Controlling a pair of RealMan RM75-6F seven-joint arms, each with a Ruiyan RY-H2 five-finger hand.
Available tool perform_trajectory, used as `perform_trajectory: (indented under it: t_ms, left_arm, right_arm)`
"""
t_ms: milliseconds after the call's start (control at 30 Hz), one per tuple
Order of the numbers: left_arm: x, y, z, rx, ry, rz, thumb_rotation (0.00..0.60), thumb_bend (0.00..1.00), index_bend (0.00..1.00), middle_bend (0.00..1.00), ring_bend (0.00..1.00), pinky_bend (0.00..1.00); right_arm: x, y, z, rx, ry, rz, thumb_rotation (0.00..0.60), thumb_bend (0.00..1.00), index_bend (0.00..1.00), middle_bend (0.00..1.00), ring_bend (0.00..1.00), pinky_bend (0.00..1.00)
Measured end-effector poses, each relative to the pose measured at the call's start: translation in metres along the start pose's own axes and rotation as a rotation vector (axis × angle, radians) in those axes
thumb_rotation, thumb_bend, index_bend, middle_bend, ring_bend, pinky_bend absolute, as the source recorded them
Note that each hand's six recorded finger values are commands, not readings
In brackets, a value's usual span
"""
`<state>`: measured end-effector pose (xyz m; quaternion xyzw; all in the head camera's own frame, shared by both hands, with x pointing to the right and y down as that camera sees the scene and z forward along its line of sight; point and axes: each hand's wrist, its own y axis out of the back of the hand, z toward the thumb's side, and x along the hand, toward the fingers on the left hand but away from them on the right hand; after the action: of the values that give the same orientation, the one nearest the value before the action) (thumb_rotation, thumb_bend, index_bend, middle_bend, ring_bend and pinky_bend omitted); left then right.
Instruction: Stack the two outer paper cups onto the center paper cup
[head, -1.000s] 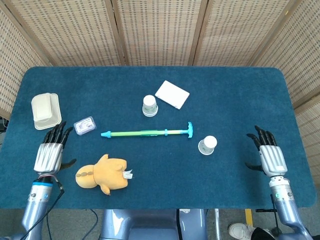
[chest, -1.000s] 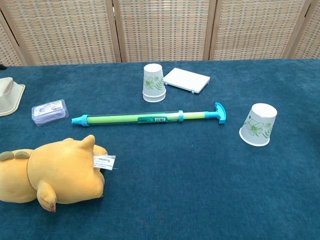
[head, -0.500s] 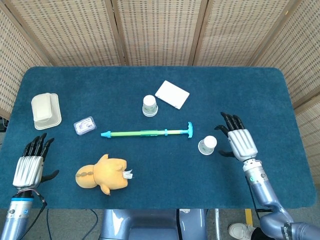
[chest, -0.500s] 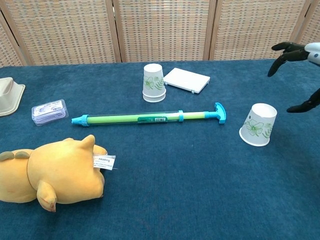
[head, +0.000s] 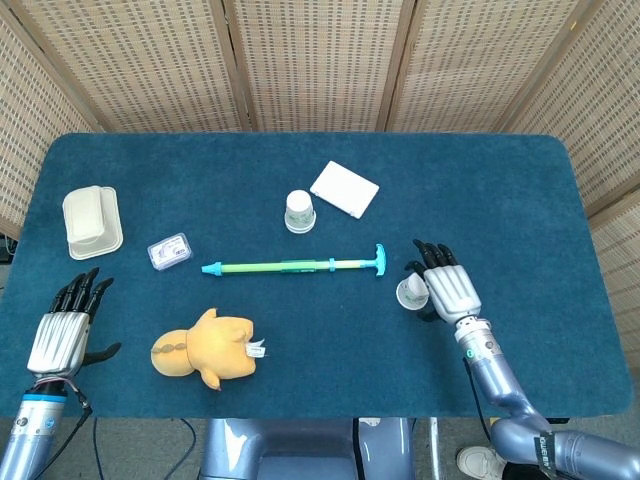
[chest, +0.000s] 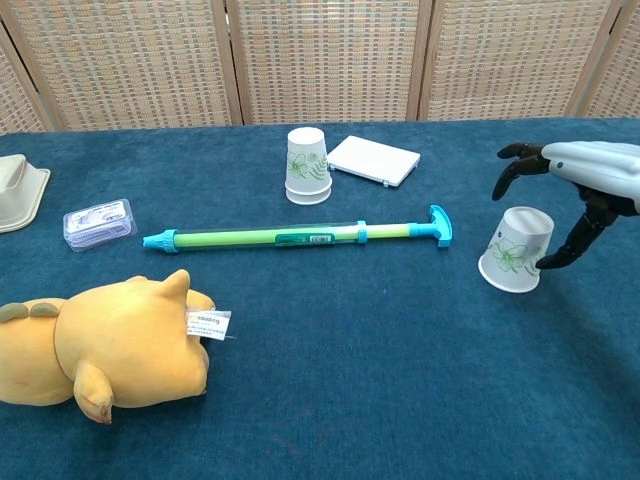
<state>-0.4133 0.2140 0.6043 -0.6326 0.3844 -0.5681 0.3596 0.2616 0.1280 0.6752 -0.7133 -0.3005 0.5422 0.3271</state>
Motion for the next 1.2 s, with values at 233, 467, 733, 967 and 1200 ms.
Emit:
perform_trajectory:
  t_ms: [233, 467, 733, 967, 1200]
  left_arm:
    - [-0.003, 0.003, 0.003, -0.004, -0.015, 0.009, 0.6, 0.15, 0.1, 0.0, 0.0, 0.1]
    - [-0.003, 0.003, 0.005, -0.005, -0.021, 0.008, 0.6, 0.15, 0.1, 0.0, 0.0, 0.1]
    - [-0.003, 0.004, 0.004, -0.012, -0.02, 0.006, 0.6, 0.15, 0.1, 0.0, 0.0, 0.1]
    - [-0.003, 0.005, 0.003, -0.015, -0.022, 0.01, 0.6, 0.15, 0.1, 0.0, 0.0, 0.1]
    - [-0.003, 0.006, 0.004, -0.016, -0.026, 0.013, 0.6, 0.15, 0.1, 0.0, 0.0, 0.1]
  right_arm:
    - [-0.009, -0.007, -0.005, 0.015, -0.029, 0.013, 0.6, 0.18, 0.33, 0.0, 0.0, 0.08]
    - [-0.021, -0.013, -0.007, 0.014, -0.041, 0.03, 0.6, 0.2, 0.4, 0.0, 0.0, 0.09]
    - [-0.026, -0.013, -0.001, 0.024, -0.028, 0.014, 0.6, 0.22, 0.51, 0.04, 0.0, 0.11]
    - [-0.027, -0.012, 0.0, 0.037, -0.029, 0.006, 0.6, 0.23, 0.55, 0.07, 0.0, 0.11]
    - [-0.028, -0.007, 0.003, 0.048, -0.021, -0.011, 0.6, 0.23, 0.57, 0.08, 0.0, 0.11]
